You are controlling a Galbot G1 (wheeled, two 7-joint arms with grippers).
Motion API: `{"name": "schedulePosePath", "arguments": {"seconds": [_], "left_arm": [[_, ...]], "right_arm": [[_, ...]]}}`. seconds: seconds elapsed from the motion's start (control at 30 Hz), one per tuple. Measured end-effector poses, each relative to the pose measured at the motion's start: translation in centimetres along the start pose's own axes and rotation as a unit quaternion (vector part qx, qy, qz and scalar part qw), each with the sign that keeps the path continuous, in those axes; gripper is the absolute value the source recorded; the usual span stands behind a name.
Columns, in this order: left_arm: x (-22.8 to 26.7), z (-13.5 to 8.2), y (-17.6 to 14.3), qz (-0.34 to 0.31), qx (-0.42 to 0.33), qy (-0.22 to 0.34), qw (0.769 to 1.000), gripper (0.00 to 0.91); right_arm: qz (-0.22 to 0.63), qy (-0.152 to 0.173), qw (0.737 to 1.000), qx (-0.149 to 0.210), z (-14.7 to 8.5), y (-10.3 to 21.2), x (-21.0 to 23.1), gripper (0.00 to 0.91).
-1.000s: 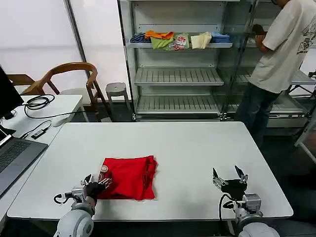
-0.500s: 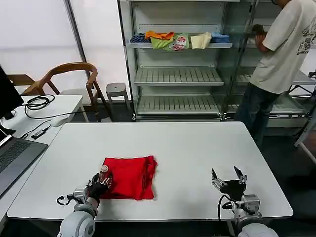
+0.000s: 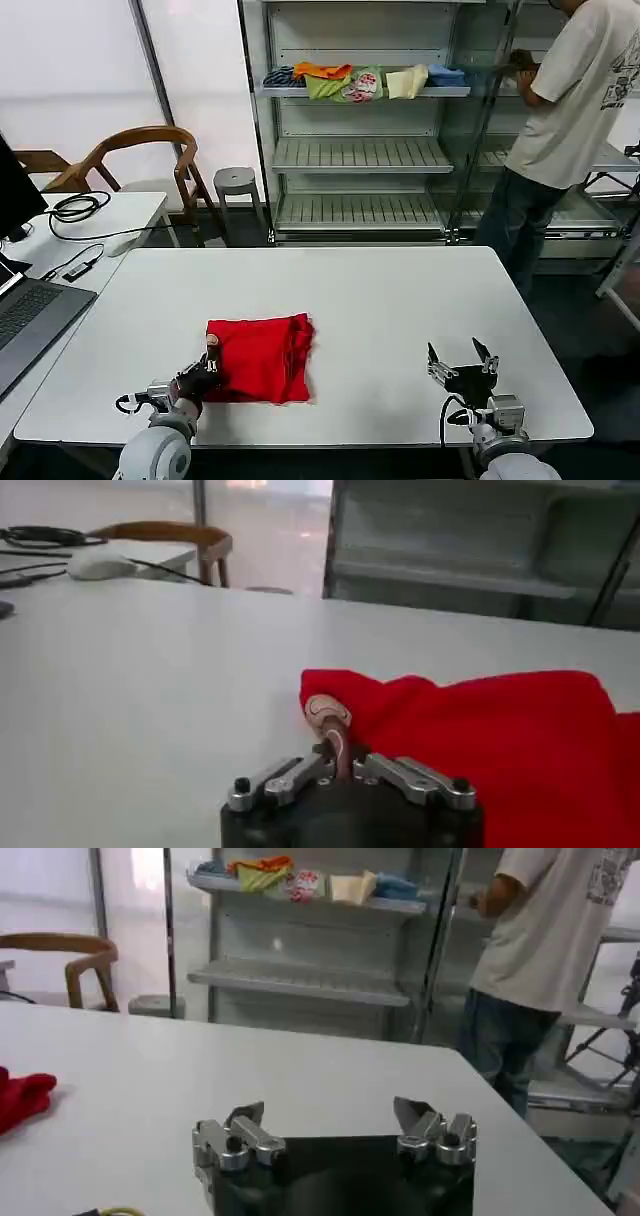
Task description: Fold and organize the clothes.
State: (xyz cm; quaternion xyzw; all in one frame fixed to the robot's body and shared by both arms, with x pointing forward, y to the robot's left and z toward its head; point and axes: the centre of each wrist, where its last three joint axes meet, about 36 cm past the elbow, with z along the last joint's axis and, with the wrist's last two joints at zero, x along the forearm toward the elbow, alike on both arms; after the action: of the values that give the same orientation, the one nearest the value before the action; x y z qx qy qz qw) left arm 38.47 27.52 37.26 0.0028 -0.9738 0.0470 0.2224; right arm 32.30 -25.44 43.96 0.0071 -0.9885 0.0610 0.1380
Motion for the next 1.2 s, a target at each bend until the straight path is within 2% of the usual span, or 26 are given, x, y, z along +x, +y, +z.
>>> {"name": "schedulePosePath", "arguments": {"seconds": [0.23,0.43,0.73,0.83,0.97,1.1,1.2], "left_arm": [[0.8,-3.1,1.6,0.005,-0.013,-0.012,1.0,0.02],[2.3,-5.6,4.2,-0.006,-0.03,-0.007,0.999,0.02],[5.1,-9.5,11.2,-0.069,-0.069,-0.001,0.995,0.02],[6.5,-11.5,14.0,-0.101,-0.088,-0.003,0.991,0.02],[8.5,-15.0,16.7,-0.138,-0.112,-0.023,0.984,0.02],[9.9,-16.9,15.7,-0.144,-0.128,-0.049,0.98,0.02],[10.6,-16.4,13.3,-0.139,-0.137,-0.065,0.979,0.02]], "right_arm": [[-0.002,-0.004,1.0,-0.001,-0.2,0.1,-0.1,0.907],[-0.005,-0.004,1.0,-0.003,0.0,0.4,-0.3,0.907],[-0.012,-0.008,1.0,-0.007,0.0,0.9,-0.8,0.907],[-0.015,-0.011,1.0,-0.009,-0.2,1.1,-0.9,0.907],[-0.017,-0.013,1.0,-0.012,-0.2,1.3,-1.0,0.907],[-0.015,-0.012,1.0,-0.012,0.0,1.2,-0.7,0.907],[-0.012,-0.006,1.0,-0.006,0.4,0.9,-0.4,0.907]]}}
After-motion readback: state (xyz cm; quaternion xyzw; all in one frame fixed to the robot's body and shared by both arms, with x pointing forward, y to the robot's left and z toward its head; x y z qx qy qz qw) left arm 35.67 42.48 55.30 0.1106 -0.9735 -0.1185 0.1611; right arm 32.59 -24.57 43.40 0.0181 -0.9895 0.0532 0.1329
